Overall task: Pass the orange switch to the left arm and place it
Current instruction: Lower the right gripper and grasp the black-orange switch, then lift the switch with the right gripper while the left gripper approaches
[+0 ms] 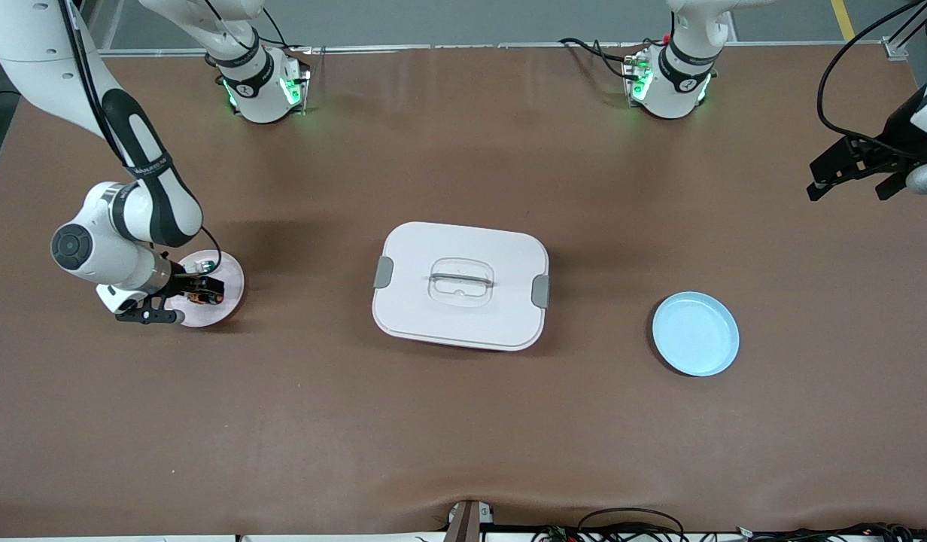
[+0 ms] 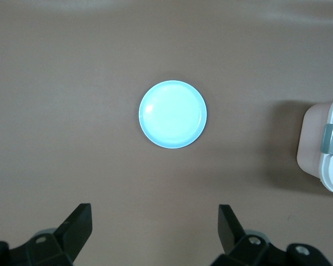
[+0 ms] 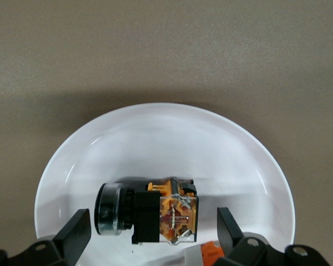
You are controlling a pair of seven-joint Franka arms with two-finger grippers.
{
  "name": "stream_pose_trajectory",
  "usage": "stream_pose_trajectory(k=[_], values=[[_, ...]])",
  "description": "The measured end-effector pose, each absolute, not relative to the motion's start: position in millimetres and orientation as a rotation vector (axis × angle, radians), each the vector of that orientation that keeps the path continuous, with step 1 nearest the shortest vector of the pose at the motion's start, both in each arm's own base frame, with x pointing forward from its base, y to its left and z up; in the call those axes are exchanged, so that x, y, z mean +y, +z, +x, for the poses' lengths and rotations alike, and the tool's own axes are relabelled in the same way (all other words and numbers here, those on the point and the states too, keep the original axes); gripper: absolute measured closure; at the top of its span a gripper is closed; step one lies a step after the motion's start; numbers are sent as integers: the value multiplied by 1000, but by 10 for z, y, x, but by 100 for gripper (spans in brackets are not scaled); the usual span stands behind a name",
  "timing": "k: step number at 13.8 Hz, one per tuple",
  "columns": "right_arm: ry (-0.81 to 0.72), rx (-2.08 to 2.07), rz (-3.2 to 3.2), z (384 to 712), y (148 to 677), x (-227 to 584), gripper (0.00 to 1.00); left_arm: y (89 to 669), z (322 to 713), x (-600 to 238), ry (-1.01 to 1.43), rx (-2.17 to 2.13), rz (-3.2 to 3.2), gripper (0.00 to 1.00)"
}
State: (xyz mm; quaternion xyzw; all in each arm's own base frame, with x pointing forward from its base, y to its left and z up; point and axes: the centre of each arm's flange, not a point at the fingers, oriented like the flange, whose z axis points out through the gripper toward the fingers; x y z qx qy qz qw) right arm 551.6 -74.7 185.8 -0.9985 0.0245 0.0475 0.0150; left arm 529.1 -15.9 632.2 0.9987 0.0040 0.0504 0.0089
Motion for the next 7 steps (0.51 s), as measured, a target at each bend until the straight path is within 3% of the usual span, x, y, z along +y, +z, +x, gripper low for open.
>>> stream_pose_trajectory(k=[4, 6, 7], values=[[153, 77, -3107, 5511, 1840, -746, 6, 6328, 5292, -159, 160, 12, 3120, 0], [155, 77, -3106, 5509, 1838, -746, 24, 6329, 5292, -158, 160, 13, 3120, 0], [154, 78, -3106, 5513, 1842, -746, 28, 6330, 5292, -158, 160, 13, 3120, 0]])
